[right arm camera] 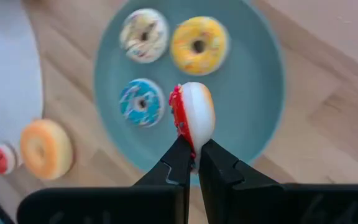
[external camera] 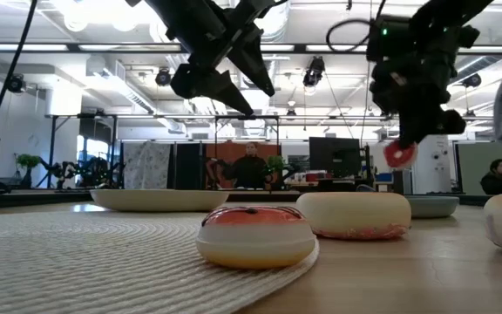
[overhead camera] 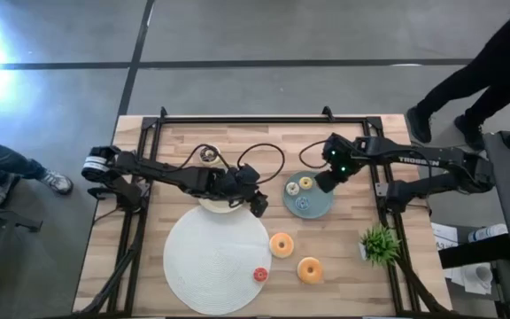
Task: Pick & Place donuts
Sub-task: Put the red donut on the blue plate, then put the orange donut on the blue plate
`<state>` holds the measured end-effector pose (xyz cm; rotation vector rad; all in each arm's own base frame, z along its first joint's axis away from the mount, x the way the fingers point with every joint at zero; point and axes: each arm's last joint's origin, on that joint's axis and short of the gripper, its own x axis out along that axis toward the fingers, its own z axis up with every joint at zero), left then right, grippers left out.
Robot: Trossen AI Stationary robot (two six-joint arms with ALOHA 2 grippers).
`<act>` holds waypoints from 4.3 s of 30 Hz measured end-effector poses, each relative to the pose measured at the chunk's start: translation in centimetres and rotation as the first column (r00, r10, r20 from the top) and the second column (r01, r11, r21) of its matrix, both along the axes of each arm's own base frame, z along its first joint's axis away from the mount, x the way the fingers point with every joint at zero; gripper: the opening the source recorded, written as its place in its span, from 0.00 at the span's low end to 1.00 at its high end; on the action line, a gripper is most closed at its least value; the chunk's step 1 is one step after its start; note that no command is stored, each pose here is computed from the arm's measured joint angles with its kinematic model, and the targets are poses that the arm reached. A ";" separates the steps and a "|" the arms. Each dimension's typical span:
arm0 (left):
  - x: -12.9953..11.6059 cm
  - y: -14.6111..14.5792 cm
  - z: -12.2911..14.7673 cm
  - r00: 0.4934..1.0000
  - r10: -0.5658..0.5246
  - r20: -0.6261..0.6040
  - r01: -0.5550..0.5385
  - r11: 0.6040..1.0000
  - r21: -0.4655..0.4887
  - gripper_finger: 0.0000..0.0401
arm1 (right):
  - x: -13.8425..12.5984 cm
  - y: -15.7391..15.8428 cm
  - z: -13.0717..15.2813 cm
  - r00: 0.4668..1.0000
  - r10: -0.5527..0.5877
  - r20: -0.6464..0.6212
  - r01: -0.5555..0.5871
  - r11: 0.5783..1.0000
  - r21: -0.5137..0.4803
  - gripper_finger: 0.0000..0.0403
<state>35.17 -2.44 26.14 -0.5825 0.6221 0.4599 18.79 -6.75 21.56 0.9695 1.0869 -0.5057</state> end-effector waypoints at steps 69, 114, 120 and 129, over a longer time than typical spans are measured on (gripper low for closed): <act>4.1 -16.3 -9.9 0.786 -0.555 -0.273 0.533 0.831 -0.157 0.48 | -1.5 10.1 0.4 0.936 0.351 -0.037 -0.342 0.875 -0.343 0.39; 8.4 0.9 1.6 0.920 -0.388 -0.052 0.381 0.856 0.351 0.00 | -0.1 8.5 0.1 0.822 -0.044 0.568 0.078 0.996 -0.036 0.52; 8.4 3.4 1.6 0.919 -0.392 -0.046 0.385 0.865 0.322 0.00 | 0.3 7.4 1.0 0.802 -0.112 0.587 0.155 0.988 -0.023 0.54; 8.7 5.2 2.3 0.885 -0.464 0.029 0.432 0.844 0.318 0.00 | 0.5 6.4 1.0 0.792 -0.202 0.576 0.211 0.976 0.051 0.53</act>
